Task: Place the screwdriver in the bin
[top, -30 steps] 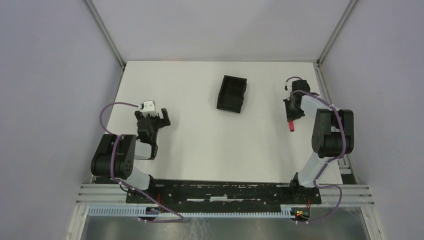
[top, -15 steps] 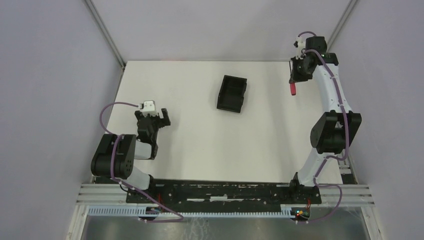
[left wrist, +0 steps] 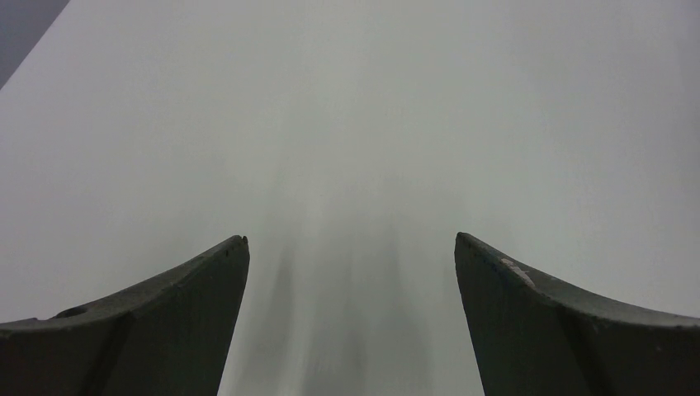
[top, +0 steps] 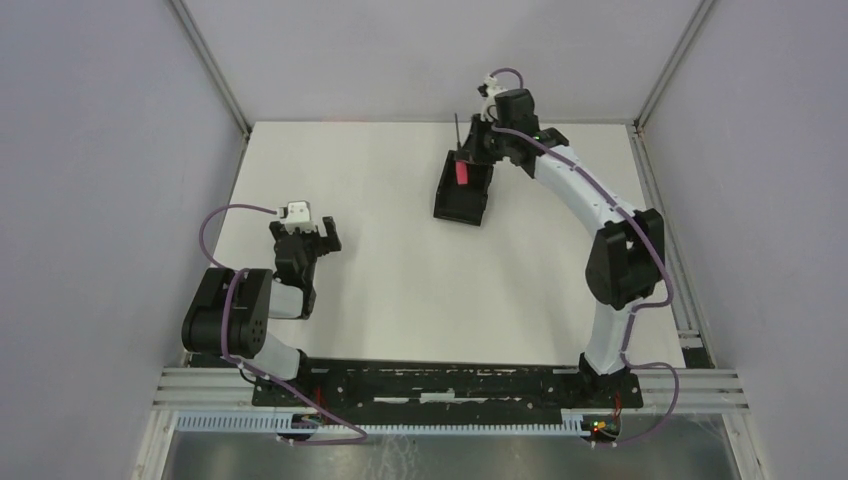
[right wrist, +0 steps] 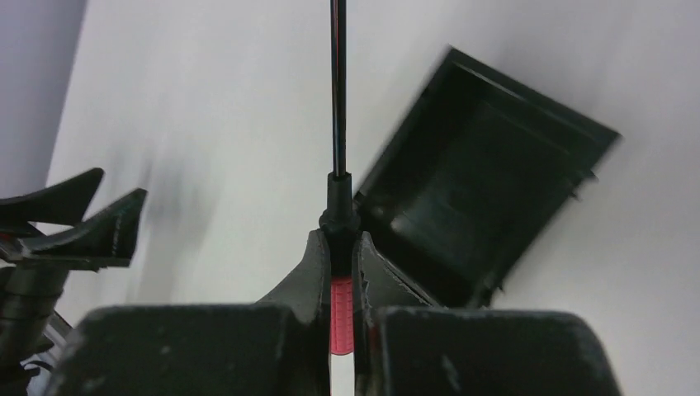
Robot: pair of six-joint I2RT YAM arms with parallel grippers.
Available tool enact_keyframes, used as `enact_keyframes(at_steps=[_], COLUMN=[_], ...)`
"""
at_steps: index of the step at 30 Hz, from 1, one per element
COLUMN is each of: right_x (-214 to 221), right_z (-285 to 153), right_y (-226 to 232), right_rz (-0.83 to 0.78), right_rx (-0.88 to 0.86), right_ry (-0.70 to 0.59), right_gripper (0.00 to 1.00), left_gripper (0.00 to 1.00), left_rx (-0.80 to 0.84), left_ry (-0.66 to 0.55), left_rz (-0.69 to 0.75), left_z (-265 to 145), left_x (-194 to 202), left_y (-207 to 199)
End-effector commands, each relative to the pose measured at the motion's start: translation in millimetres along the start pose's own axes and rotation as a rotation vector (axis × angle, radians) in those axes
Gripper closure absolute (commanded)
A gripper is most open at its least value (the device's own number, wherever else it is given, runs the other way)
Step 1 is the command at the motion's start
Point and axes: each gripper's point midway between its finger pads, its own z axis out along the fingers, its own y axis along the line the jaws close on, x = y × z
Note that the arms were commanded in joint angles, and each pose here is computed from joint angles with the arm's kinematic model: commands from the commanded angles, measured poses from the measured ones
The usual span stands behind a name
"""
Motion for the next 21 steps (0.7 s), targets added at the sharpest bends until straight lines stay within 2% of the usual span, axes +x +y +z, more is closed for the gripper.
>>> enact_keyframes(at_steps=[1, 10, 18, 21], right_x=[-45, -17, 30, 36], right_z=[30, 67, 89, 91], right_y=[37, 13, -19, -26], right_rz=[-0.055, -0.28, -0.331, -0.34], right_rx=[-0.013, 0.168, 0.239, 0.261], right_ry=[-0.141, -0.104, 0.018, 0.03], right_gripper=[1.0, 1.0, 1.0, 0.85], left_gripper=[0.0, 0.0, 0.0, 0.0], left_rx=[0.002, 0.003, 0.003, 0.003], left_ry=[-0.054, -0.054, -0.053, -0.053], left_rz=[0.011, 0.011, 0.011, 0.011], left_z=[3, 3, 3, 3], left_x=[-14, -14, -14, -14], left_y=[-1, -1, -1, -1])
